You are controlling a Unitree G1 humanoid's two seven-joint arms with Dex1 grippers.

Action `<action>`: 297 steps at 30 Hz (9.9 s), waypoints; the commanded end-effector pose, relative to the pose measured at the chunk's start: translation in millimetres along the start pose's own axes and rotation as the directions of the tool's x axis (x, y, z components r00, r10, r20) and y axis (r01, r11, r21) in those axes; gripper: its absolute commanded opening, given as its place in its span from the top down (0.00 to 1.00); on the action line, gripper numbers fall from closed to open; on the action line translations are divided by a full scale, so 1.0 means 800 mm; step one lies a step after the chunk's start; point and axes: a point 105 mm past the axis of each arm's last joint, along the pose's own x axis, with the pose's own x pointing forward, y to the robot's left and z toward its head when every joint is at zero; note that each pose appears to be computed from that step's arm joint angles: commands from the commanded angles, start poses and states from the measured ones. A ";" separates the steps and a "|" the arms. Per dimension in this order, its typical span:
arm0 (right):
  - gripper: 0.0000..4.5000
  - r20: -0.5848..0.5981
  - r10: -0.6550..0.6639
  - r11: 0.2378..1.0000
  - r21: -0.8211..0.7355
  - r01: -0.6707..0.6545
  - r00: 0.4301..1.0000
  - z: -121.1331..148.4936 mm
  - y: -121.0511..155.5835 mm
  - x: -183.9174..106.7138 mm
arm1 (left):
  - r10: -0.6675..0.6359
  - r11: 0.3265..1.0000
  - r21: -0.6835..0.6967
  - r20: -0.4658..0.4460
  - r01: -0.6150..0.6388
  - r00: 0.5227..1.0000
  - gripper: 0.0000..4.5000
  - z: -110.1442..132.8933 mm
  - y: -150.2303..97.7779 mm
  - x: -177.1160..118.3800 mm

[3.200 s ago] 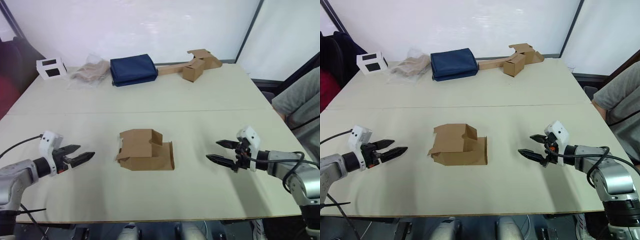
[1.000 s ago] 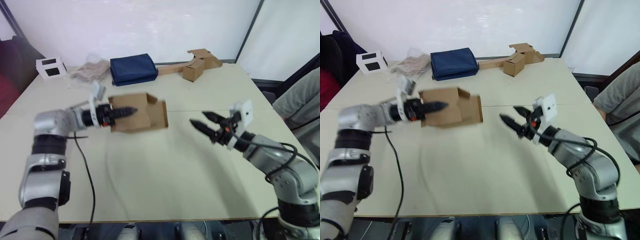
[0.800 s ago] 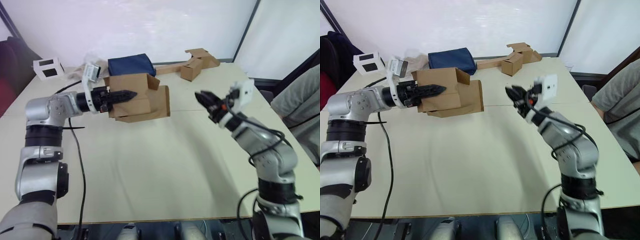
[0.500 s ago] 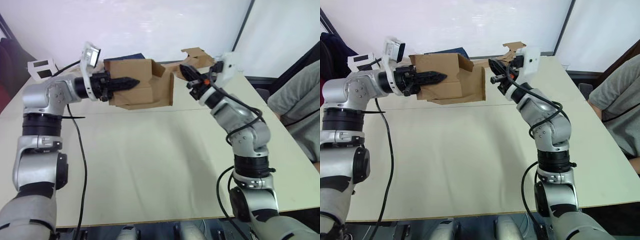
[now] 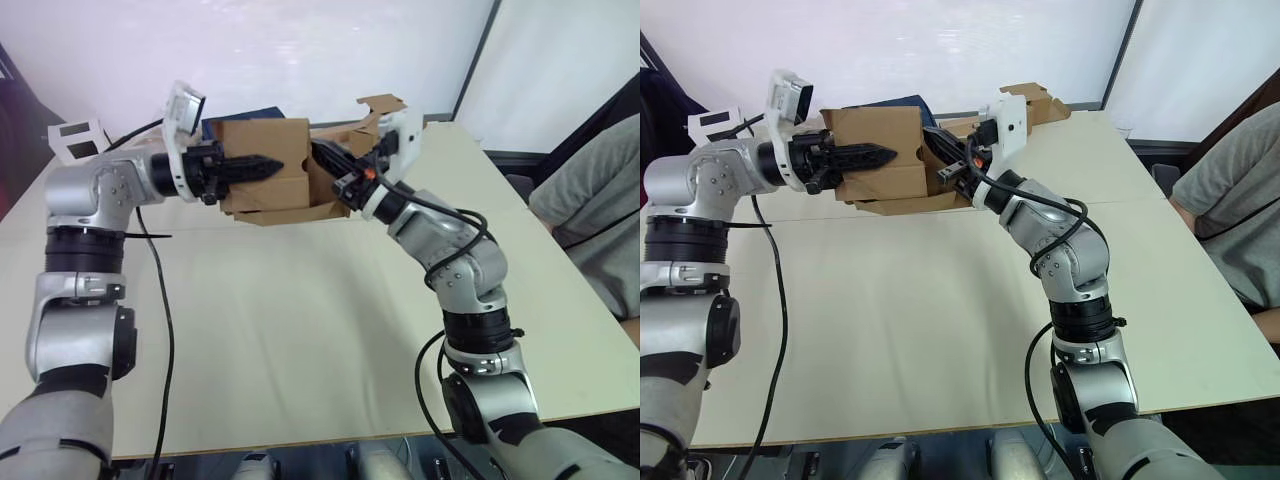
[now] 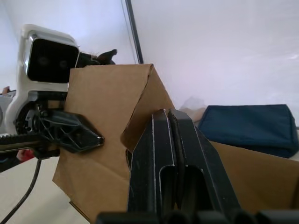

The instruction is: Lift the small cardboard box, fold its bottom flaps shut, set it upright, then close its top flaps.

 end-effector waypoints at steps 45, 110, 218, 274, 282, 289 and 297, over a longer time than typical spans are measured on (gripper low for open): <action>0.99 -0.061 0.154 0.973 -0.164 -0.162 0.986 0.007 0.030 -0.029 | -0.059 0.998 0.000 0.025 0.059 0.998 1.00 -0.004 -0.015 0.000; 0.99 -0.146 -0.196 0.975 -0.133 0.177 0.970 -0.011 -0.115 -0.119 | -0.075 0.996 0.054 0.058 0.072 0.995 1.00 0.013 -0.027 0.004; 0.87 0.267 -0.031 0.668 0.722 -0.179 0.963 -0.049 0.018 -0.059 | 0.007 1.000 -0.009 0.127 -0.006 0.992 1.00 0.008 -0.007 0.002; 0.60 0.263 -0.129 0.635 0.763 -0.124 0.956 -0.058 0.001 -0.030 | -0.013 0.999 -0.027 0.120 0.017 0.993 1.00 -0.005 -0.015 0.003; 0.60 0.255 -0.069 0.650 0.745 -0.150 0.965 -0.060 0.019 -0.024 | -0.011 1.000 -0.025 0.115 0.014 0.993 1.00 -0.008 -0.013 0.007; 0.60 0.282 0.023 0.645 0.729 -0.230 0.959 -0.052 0.040 -0.022 | -0.015 1.000 -0.026 0.103 0.018 0.995 1.00 -0.013 -0.013 0.009; 0.60 0.284 0.176 0.624 0.708 -0.330 0.943 -0.046 0.071 -0.027 | -0.023 0.999 -0.032 0.113 0.026 0.993 1.00 -0.012 -0.013 0.009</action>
